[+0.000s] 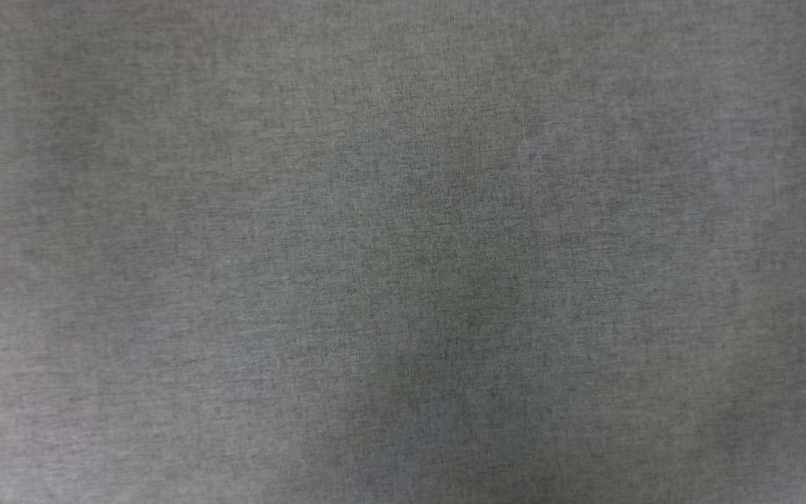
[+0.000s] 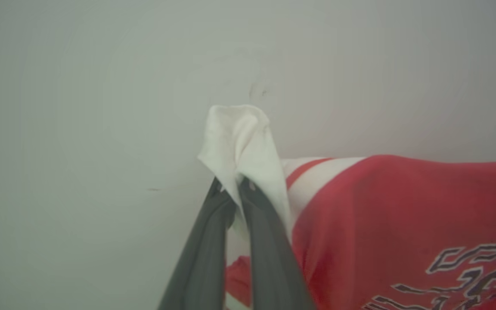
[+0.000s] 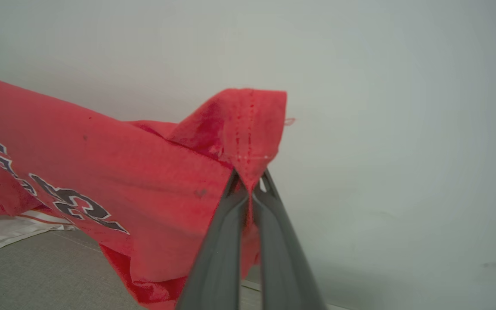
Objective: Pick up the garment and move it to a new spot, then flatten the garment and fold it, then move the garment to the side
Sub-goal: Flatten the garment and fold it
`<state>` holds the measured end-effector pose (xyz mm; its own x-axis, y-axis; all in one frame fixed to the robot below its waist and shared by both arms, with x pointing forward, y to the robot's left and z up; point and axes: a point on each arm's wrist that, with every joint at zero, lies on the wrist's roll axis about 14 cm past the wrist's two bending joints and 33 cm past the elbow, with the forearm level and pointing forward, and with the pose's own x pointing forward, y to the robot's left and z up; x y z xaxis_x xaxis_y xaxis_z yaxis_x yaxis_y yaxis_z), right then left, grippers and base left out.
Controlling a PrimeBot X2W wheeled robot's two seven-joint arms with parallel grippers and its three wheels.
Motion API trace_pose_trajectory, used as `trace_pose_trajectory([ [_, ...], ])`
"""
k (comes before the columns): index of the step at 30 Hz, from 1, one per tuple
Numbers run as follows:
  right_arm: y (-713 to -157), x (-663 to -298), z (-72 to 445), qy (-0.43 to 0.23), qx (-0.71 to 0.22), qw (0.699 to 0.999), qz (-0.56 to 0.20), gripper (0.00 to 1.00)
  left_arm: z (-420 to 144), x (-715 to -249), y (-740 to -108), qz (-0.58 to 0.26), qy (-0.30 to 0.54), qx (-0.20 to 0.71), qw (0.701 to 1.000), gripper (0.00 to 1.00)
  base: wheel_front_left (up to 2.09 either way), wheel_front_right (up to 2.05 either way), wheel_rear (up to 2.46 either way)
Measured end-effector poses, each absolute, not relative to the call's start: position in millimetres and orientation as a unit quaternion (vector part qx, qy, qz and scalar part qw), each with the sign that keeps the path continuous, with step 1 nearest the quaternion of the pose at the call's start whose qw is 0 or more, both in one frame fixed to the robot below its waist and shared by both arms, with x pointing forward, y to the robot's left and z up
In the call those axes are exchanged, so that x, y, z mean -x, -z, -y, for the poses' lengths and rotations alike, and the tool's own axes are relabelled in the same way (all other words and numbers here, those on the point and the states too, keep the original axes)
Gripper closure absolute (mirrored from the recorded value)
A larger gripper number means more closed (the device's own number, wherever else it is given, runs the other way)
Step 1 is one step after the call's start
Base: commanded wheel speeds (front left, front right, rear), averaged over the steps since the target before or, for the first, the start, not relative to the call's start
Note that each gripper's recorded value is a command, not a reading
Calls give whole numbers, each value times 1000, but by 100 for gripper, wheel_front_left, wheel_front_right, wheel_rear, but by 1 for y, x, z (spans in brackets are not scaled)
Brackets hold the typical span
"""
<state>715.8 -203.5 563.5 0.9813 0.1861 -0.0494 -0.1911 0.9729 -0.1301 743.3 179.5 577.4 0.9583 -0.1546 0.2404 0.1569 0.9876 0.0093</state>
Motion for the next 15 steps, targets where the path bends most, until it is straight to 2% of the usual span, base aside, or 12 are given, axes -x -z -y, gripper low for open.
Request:
trace_pose_trajectory([
  [6, -522, -690, 195, -117, 57, 989, -74, 100, -184, -718, -538, 73, 80, 31, 994, 100, 0, 0, 0],
  [15, -467, -602, 204, -129, 19, 979, -155, 100, -190, -627, -490, 8, 94, 40, 995, 100, 0, 0, 0],
])
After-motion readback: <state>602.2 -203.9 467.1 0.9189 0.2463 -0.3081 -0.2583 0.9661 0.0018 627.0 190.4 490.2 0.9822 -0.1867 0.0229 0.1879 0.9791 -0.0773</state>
